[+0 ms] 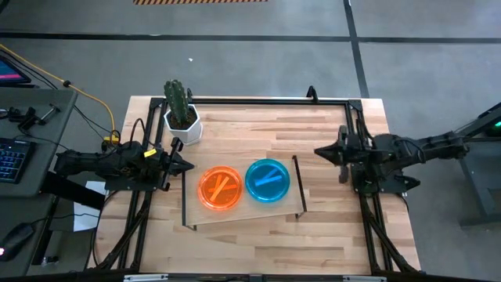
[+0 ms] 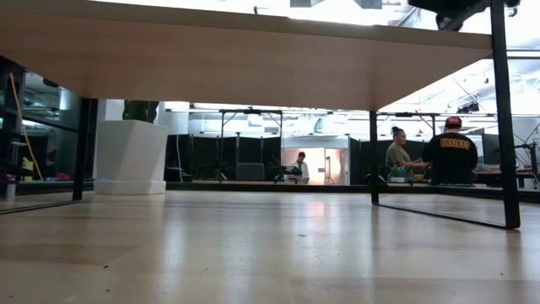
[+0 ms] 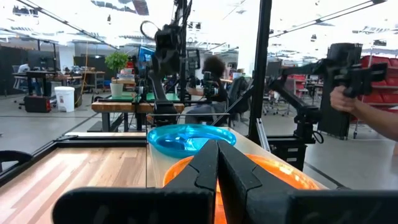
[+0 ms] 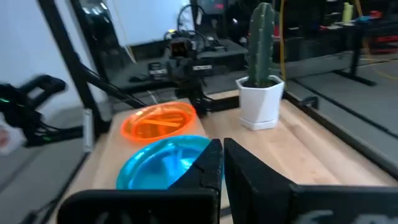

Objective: Place and stack plates onto a shelf
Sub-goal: Return to Home Position

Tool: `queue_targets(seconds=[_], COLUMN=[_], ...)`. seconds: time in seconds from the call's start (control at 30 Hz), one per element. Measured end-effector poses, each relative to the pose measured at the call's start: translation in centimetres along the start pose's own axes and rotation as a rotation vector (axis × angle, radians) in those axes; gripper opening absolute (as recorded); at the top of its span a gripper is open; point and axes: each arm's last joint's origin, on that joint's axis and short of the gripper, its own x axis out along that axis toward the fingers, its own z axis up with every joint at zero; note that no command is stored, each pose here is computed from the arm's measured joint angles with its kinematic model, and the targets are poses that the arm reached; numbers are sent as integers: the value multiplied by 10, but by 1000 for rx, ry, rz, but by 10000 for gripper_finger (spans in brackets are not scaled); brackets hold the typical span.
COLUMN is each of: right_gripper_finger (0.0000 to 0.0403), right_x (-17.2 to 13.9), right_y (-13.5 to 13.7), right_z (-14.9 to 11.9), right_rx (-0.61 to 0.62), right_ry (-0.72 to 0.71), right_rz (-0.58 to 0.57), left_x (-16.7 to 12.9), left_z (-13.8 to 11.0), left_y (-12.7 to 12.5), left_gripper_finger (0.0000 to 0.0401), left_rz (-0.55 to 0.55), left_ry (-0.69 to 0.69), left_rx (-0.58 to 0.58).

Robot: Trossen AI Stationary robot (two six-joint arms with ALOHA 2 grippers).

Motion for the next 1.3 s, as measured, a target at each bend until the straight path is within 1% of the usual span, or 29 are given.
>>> queue_targets(seconds=[0.1,0.2,0.37,0.57,0.63,0.73,0.87,0.9,1.07,1.17,1.23,1.3], right_gripper_finger=[0,0,0,0,0,0,0,0,0,0,0,0], right_x=[-9,-12,-11,-3,-2,-1,-3,-3,-3,-1,0,0], right_y=[-4,-7,-10,-11,-12,-16,-20,-21,-31,-35,-36,-36], right_z=[-23,-41,-62,-93,-102,-104,-100,-99,-103,-114,-118,-119], right_rx=[46,64,64,52,43,31,-2,-9,-15,-2,15,27], right_ry=[-54,-84,-85,-143,-156,-161,-186,-193,-168,-144,-101,-91], right_rz=[47,74,96,162,164,150,231,236,171,186,183,182], left_x=[0,0,0,0,0,0,0,0,0,0,0,0], left_z=[0,0,0,0,0,0,0,0,0,0,0,0], left_y=[0,0,0,0,0,0,0,0,0,0,0,0], left_gripper_finger=[0,0,0,0,0,0,0,0,0,0,0,0], left_rz=[0,0,0,0,0,0,0,0,0,-1,0,-1], left_ry=[0,0,0,0,0,0,0,0,0,0,0,0], left_rx=[0,0,0,0,0,-1,-1,-1,-1,-1,-1,-1])
